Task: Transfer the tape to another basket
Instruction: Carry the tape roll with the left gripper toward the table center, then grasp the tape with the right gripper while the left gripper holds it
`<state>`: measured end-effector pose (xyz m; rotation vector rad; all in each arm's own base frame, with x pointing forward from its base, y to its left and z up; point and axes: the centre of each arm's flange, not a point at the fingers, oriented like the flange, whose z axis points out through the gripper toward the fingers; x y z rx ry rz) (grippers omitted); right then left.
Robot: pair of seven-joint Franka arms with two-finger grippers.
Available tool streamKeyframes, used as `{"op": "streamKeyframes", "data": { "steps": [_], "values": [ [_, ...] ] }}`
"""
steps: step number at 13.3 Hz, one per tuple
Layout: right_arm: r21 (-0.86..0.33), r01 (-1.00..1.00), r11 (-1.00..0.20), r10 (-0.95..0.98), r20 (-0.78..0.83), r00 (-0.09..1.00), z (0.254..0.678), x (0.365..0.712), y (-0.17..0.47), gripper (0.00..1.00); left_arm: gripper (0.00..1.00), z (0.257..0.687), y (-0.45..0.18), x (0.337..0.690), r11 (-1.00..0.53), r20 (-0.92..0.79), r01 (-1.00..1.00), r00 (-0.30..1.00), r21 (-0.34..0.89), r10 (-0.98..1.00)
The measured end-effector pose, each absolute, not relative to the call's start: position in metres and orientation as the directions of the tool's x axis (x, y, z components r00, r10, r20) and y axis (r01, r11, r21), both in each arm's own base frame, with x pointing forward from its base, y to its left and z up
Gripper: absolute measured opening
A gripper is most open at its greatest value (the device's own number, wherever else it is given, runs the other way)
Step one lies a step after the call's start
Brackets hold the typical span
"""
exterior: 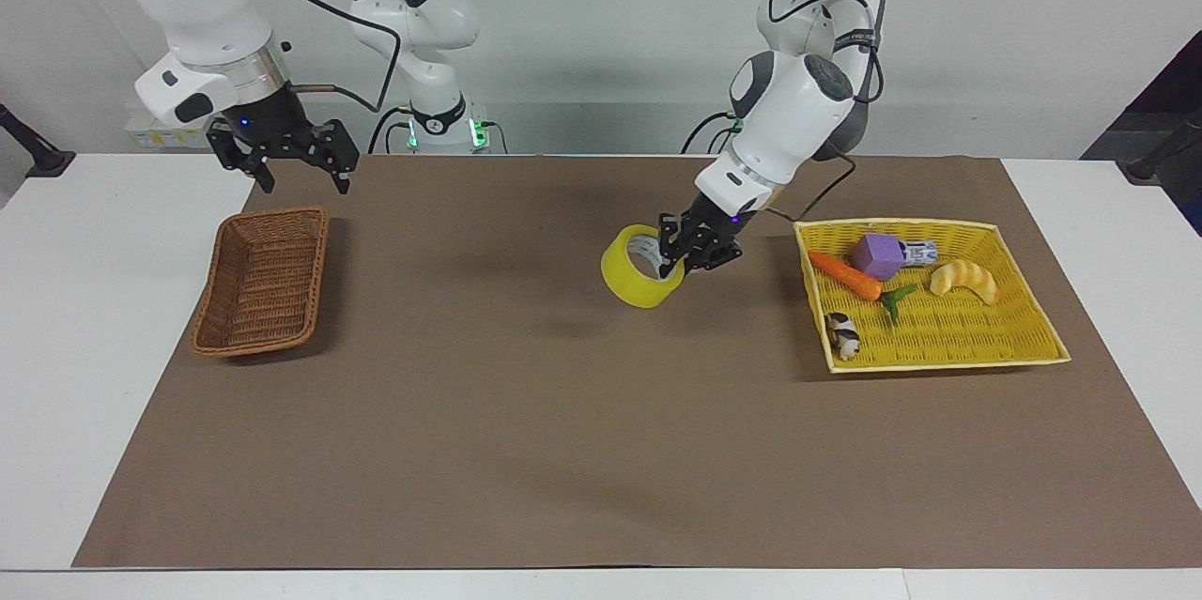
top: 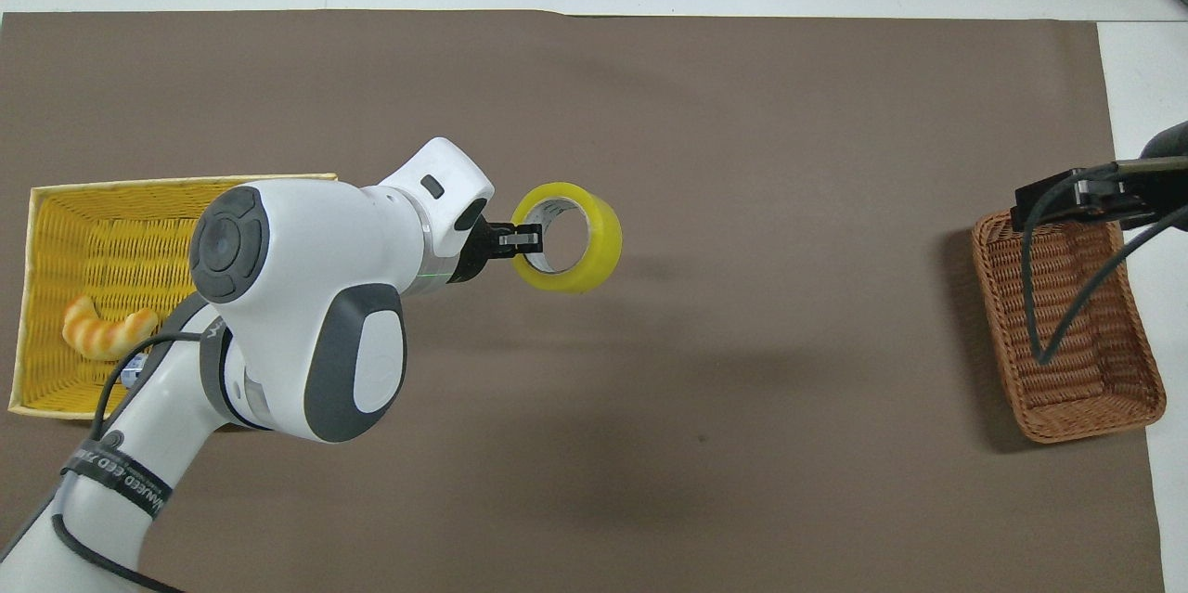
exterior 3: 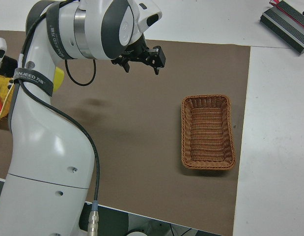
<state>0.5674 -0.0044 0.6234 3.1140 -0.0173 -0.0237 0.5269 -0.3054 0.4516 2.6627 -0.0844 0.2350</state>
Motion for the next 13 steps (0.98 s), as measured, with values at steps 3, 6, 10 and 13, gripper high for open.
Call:
{"op": "streamKeyframes", "data": {
  "steps": [3, 6, 10, 13],
  "values": [
    [0.028, -0.011, -1.000, -0.012, -0.015, 1.000, 0.6234, 0.5674, -0.0046, 1.00, 0.23, 0.4517, -0.3061, 0.5266, -0.891, 0.179, -0.097, 0.984, 0.444, -0.018],
    [0.028, -0.012, -1.000, -0.012, -0.015, 1.000, 0.6234, 0.5674, -0.0050, 1.00, 0.23, 0.4517, -0.3062, 0.5265, -0.891, 0.178, -0.095, 0.984, 0.445, -0.016],
    [0.028, -0.012, -1.000, -0.013, -0.015, 1.000, 0.6234, 0.5674, -0.0051, 1.00, 0.23, 0.4517, -0.3098, 0.5244, -0.890, 0.173, -0.091, 0.985, 0.447, -0.014],
    [-0.013, -0.009, -1.000, -0.009, -0.019, 1.000, 0.6218, 0.5667, 0.0011, 1.00, 0.23, 0.4517, -0.3105, 0.5240, -0.890, 0.171, -0.086, 0.985, 0.448, -0.009]
  ]
}}
